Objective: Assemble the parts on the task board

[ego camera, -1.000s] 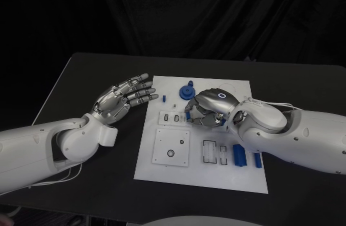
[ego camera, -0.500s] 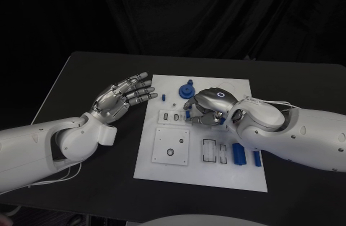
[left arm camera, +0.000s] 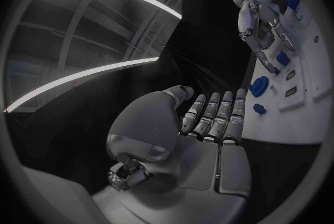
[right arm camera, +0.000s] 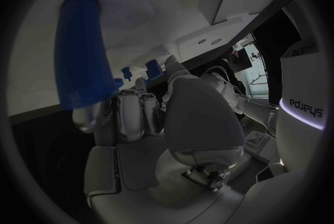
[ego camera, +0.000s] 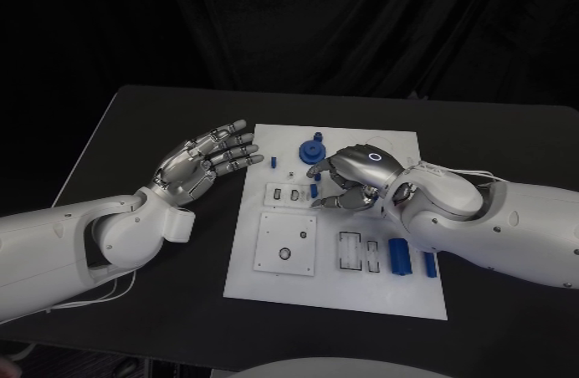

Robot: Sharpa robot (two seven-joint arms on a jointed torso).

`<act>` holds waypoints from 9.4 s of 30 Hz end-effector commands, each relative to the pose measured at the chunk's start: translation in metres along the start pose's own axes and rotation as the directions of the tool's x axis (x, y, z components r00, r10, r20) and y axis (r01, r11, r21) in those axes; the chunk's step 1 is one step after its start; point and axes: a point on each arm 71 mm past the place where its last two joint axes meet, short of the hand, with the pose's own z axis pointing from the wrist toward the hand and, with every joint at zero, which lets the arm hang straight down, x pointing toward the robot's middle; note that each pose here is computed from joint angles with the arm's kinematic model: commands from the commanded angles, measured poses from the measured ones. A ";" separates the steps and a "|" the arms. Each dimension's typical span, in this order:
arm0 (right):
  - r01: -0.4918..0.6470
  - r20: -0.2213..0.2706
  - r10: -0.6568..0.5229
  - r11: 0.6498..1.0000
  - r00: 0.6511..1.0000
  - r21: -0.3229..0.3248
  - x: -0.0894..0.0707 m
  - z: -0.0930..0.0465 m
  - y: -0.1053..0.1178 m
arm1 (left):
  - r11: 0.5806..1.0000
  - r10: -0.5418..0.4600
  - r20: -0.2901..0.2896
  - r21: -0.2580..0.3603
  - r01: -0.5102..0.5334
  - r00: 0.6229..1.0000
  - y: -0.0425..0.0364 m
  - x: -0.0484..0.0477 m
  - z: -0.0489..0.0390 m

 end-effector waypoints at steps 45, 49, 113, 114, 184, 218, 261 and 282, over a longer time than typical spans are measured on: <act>-0.627 0.381 0.545 0.768 0.747 0.130 -0.002 -0.085 -0.128 | 0.489 0.699 -0.345 -0.408 -0.771 0.626 -0.0130 -0.0047 0.1021; -0.611 0.380 0.528 0.779 0.759 0.138 0.001 -0.086 -0.129 | 0.285 0.785 -0.448 -0.351 -0.892 0.427 -0.0052 0.0027 0.1076; -0.551 0.343 0.461 0.800 0.818 0.239 0.005 -0.095 -0.122 | -0.193 0.711 -0.683 -0.418 -0.888 0.167 0.0720 0.0311 0.1300; -0.551 0.342 0.462 0.800 0.819 0.239 0.005 -0.095 -0.122 | -0.191 0.712 -0.681 -0.419 -0.888 0.168 0.0727 0.0303 0.1298; -0.547 0.323 0.465 0.801 0.824 0.244 0.008 -0.089 -0.123 | -0.183 0.689 -0.697 -0.435 -0.882 0.201 0.0939 0.0222 0.1170; -0.551 0.313 0.468 0.788 0.826 0.276 0.009 -0.093 -0.128 | -0.161 0.741 -0.634 -0.491 -0.856 0.224 0.0764 0.0031 0.0934; -0.556 0.303 0.477 0.780 0.825 0.287 0.011 -0.094 -0.128 | -0.098 0.791 -0.554 -0.534 -0.840 0.260 0.0917 -0.0088 0.0740; -0.556 0.303 0.476 0.776 0.826 0.296 0.011 -0.096 -0.130 | -0.038 0.844 -0.469 -0.536 -0.843 0.260 0.0824 -0.0101 0.0665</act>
